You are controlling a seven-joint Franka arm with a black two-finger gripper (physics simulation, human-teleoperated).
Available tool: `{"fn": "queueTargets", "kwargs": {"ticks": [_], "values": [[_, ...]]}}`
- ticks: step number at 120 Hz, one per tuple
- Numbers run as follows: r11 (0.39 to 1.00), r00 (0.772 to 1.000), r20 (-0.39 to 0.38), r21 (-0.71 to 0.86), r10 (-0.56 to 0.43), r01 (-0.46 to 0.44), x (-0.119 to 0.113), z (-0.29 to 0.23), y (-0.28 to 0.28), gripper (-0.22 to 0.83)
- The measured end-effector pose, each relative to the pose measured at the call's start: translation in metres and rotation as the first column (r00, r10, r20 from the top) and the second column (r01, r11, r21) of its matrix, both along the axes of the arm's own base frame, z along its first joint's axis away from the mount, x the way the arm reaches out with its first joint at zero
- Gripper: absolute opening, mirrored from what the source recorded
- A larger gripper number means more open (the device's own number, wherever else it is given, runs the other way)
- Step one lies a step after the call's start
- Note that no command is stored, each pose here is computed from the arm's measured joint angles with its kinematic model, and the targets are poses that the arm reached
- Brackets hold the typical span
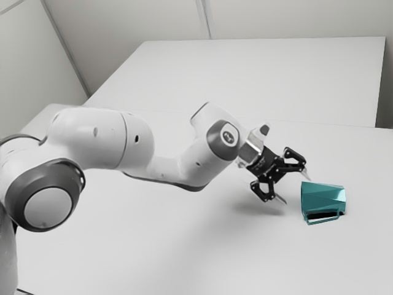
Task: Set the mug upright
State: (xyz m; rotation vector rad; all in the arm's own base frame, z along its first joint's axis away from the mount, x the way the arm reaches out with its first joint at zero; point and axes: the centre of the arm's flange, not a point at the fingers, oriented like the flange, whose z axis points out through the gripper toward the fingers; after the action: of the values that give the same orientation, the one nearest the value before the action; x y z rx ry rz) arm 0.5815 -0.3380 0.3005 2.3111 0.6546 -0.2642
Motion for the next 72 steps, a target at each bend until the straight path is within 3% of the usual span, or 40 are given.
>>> {"fn": "queueTargets", "kwargs": {"ticks": [72], "values": [[0.991, 0.995, -0.038, -0.099, 0.090, -0.094, 0.021, -0.020, -0.040, 0.59]]}}
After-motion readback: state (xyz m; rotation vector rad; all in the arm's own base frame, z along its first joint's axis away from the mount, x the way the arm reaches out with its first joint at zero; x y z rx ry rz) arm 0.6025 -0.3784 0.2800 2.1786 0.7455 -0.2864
